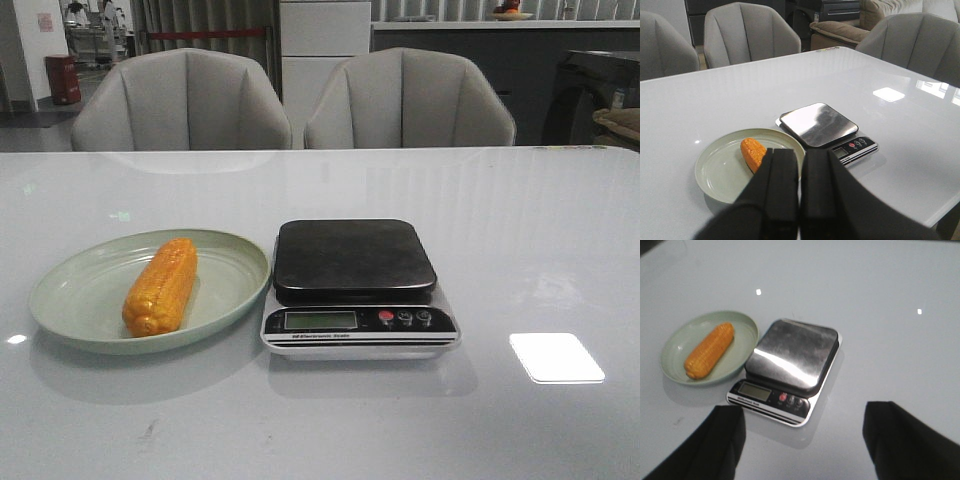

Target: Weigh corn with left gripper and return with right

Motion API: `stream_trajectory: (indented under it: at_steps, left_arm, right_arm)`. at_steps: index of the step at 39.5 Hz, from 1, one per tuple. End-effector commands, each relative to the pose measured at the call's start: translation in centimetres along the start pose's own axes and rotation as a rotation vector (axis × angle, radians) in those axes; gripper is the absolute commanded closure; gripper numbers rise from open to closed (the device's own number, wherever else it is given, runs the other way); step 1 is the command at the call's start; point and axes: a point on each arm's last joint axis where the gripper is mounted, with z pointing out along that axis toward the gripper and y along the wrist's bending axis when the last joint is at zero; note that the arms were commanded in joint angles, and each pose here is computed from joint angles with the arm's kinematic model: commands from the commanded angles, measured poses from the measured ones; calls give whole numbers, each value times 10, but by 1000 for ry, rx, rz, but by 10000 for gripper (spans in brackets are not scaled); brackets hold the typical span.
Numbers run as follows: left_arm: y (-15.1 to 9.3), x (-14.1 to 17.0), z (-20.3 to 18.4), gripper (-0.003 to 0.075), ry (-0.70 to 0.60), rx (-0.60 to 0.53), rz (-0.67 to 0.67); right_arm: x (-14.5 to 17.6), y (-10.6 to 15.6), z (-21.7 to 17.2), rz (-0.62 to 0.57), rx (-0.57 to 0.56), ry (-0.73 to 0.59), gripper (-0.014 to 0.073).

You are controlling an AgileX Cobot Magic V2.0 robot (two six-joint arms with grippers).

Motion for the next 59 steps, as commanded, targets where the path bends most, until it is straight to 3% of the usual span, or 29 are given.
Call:
stream_trajectory:
  at_steps: [1,6,20,23,29,59]
  left_arm:
    - [-1,-14,-2,607,-85,15,0]
    - [-1,-14,-2,607,-85,15,0]
    - [-1,-14,-2,607,-85,15,0]
    - [-1,-14,-2,607,-85,15,0]
    - [-1,-14,-2,607,-85,15,0]
    - [-1,-13,-1,607,-83,13,0]
  right_arm:
    - [-4,0,-25,-31,-40,-212,7]
    - [15,-4,-43,-37,-57,-308,7]
    - [49,-9,-32,-48,-81,-359,27]
    - [52,-10,-31,-48,-78,-345,118]
    - [52,-10,-31,-48,-77,-343,463]
    - [52,-10,-31,-47,-77,-343,436]
